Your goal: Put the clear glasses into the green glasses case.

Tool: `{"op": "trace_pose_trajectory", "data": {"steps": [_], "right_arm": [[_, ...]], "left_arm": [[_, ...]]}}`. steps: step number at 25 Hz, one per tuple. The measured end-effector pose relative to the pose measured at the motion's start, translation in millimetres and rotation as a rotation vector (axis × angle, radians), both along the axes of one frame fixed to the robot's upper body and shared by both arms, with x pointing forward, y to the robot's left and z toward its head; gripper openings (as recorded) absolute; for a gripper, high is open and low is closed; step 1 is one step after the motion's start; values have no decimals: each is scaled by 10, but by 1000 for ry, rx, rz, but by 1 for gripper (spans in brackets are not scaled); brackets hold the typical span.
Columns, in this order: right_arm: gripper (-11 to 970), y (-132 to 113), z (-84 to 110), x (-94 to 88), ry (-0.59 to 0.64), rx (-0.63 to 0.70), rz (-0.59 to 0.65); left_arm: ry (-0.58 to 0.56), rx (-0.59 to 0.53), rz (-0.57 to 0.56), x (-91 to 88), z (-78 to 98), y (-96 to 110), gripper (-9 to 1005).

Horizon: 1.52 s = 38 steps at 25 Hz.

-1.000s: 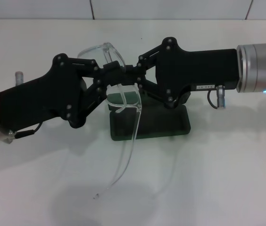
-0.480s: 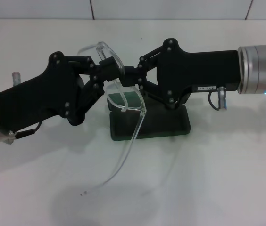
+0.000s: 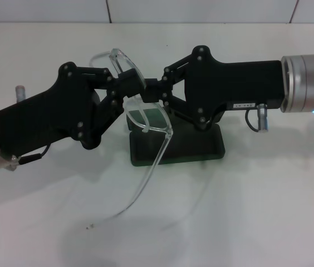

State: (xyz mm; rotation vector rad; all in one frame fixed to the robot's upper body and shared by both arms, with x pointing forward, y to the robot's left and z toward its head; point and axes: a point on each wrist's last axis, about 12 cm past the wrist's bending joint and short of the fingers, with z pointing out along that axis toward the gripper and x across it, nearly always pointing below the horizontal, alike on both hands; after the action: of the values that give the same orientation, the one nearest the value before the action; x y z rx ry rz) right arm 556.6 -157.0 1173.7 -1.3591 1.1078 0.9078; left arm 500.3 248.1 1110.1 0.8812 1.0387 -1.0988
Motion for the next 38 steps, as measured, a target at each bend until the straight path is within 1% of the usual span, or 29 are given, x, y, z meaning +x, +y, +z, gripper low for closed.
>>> {"op": "trace_pose_trajectory", "data": {"steps": [8, 16, 18, 23, 28, 32, 38], "right_arm": [[46, -27, -26, 4, -3, 0, -18], [45, -129, -63, 53, -29, 22, -108], [45, -156, -51, 57, -33, 45, -126], [45, -274, 0, 51, -49, 136, -183], [45, -317, 24, 31, -62, 176, -191], [45, -380, 71, -31, -72, 253, -185], [45, -572, 106, -101, -69, 339, -182]], "left_arm": [[1, -1, -1, -2, 0, 1, 52], [5, 9, -74, -48, 22, -13, 52], [8, 7, -82, -77, 30, 19, 51], [19, 15, -54, -153, 34, 148, 51], [24, 11, -22, -196, 12, 211, 51], [24, 11, -16, -206, 3, 220, 51], [24, 0, 10, -216, -3, 253, 51]]}}
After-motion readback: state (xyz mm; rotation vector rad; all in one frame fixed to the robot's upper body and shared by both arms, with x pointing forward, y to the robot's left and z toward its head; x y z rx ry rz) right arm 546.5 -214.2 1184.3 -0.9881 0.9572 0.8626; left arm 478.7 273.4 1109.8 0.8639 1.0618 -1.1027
